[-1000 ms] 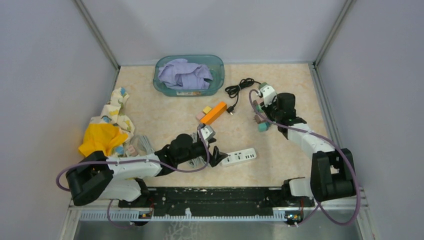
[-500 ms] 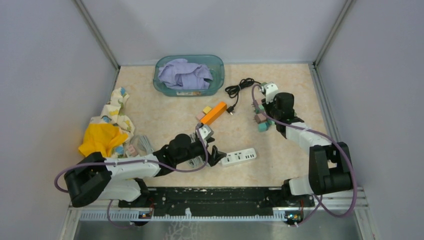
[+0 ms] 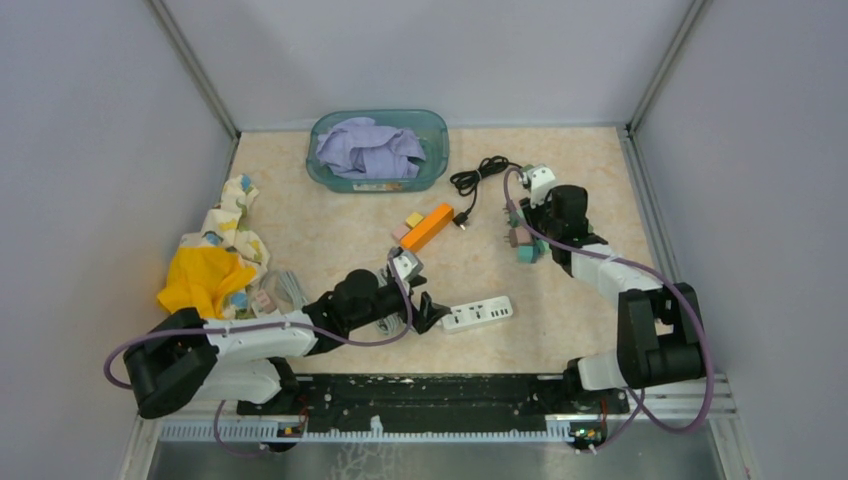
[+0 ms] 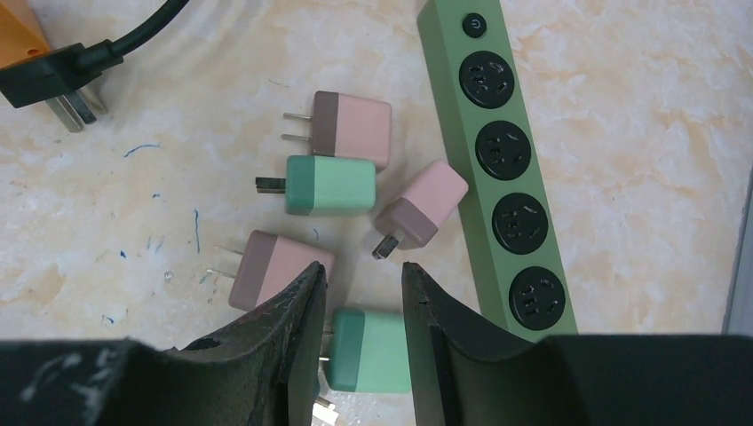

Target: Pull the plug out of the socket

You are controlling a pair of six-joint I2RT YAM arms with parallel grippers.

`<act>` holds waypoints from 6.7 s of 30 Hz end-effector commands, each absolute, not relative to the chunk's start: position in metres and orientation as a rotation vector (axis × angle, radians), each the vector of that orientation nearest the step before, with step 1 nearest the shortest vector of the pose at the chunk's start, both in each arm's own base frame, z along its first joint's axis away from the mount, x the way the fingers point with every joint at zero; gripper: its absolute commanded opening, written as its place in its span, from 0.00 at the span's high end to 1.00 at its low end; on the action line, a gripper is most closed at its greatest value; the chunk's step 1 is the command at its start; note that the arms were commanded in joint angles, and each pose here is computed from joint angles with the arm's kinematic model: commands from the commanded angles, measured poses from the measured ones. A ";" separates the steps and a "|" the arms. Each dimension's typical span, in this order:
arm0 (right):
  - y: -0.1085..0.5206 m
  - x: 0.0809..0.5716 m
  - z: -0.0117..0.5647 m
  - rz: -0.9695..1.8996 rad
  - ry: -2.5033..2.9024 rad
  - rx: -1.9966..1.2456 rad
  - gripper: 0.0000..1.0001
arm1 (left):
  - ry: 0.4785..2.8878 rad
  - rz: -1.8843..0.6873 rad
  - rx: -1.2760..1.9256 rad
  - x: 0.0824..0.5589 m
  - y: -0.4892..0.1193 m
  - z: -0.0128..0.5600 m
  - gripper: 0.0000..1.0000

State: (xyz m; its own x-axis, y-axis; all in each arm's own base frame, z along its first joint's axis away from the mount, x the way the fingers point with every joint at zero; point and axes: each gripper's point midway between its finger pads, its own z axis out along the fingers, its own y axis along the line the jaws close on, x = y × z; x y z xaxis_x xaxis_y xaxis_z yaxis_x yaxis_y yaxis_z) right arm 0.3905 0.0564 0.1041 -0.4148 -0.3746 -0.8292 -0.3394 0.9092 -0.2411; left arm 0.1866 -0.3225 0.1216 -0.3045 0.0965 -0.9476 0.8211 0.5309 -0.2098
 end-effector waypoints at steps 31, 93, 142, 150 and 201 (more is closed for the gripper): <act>0.097 0.375 0.154 0.205 1.910 -0.667 0.63 | 1.763 -0.889 0.580 0.228 -0.279 0.139 0.00; 0.099 0.372 0.161 0.216 1.890 -0.681 0.63 | 2.348 -1.171 0.337 0.308 -0.255 0.016 0.71; 0.114 0.359 0.171 0.317 1.850 -0.752 0.62 | 1.685 -0.035 1.359 0.232 -0.304 0.040 0.99; 0.154 0.306 0.163 0.643 1.752 -1.116 0.51 | 1.610 0.076 1.496 0.217 -0.324 0.012 0.95; 0.190 0.254 0.078 0.657 1.481 -1.730 0.36 | 1.251 0.351 1.534 0.193 -0.338 -0.005 0.90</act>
State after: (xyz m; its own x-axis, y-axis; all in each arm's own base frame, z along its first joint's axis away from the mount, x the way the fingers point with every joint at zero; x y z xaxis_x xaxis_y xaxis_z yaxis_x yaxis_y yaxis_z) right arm 0.2454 0.1859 0.0630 0.1134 -0.6038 -0.7890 -0.9916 -0.0184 -0.1284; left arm 0.2059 -0.3460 0.0276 0.3841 0.8131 -0.4374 0.4657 0.2384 0.8522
